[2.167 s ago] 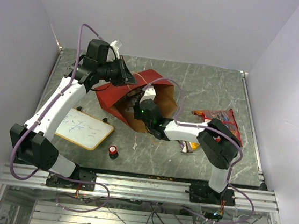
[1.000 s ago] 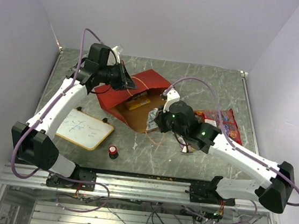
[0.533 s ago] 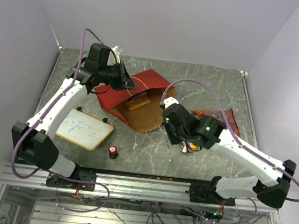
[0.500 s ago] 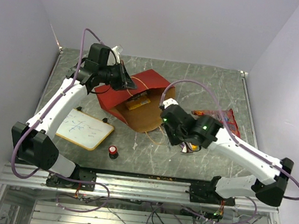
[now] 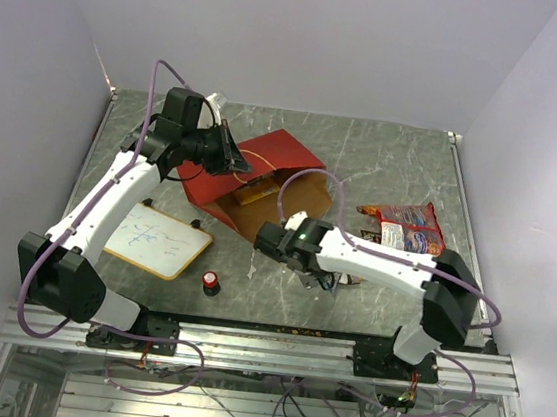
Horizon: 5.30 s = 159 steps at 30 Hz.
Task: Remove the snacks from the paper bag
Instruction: Place the snack at the center of the board, then take out the snack from the paper bag.
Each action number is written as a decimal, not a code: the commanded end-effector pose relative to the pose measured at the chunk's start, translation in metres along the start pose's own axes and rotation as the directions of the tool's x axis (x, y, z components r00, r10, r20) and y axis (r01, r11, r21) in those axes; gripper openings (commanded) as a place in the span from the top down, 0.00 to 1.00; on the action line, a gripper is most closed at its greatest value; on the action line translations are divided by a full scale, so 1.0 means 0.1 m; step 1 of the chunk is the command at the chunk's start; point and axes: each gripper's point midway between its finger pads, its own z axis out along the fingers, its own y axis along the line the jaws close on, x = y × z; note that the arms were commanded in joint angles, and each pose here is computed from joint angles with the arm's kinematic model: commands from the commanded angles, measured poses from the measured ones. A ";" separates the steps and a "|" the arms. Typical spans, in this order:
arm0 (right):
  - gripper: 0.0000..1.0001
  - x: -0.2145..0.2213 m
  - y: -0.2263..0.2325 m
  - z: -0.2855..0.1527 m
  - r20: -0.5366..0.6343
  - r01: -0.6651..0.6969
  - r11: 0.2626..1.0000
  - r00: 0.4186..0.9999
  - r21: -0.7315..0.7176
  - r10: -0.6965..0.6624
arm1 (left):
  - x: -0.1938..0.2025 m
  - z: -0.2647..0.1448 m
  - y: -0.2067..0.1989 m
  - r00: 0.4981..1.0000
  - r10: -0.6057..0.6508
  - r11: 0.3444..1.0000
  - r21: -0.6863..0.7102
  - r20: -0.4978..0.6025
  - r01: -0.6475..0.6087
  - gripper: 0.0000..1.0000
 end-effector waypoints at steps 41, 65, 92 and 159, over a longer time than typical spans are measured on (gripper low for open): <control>0.43 -1.63 0.71 -0.86 0.912 0.451 0.892 0.367 -0.004 -0.182 | -0.08 -0.27 -0.10 0.995 0.087 0.996 -0.021 0.043 -0.086 0.93; 0.41 -2.18 1.07 0.37 0.826 0.771 0.524 -0.004 0.361 -0.563 | -0.18 -0.43 -0.46 0.972 0.215 0.970 0.098 0.091 -0.224 0.93; 0.47 -2.82 1.12 1.15 0.816 0.749 0.587 0.108 0.309 -0.568 | -0.18 -0.46 -0.59 0.948 0.314 0.944 0.090 0.052 -0.318 0.93; 1.00 -0.68 -0.22 -0.79 0.516 -0.083 0.929 0.812 -0.360 0.273 | -0.29 -0.28 -0.04 0.970 0.195 0.981 -0.046 0.145 -0.190 0.93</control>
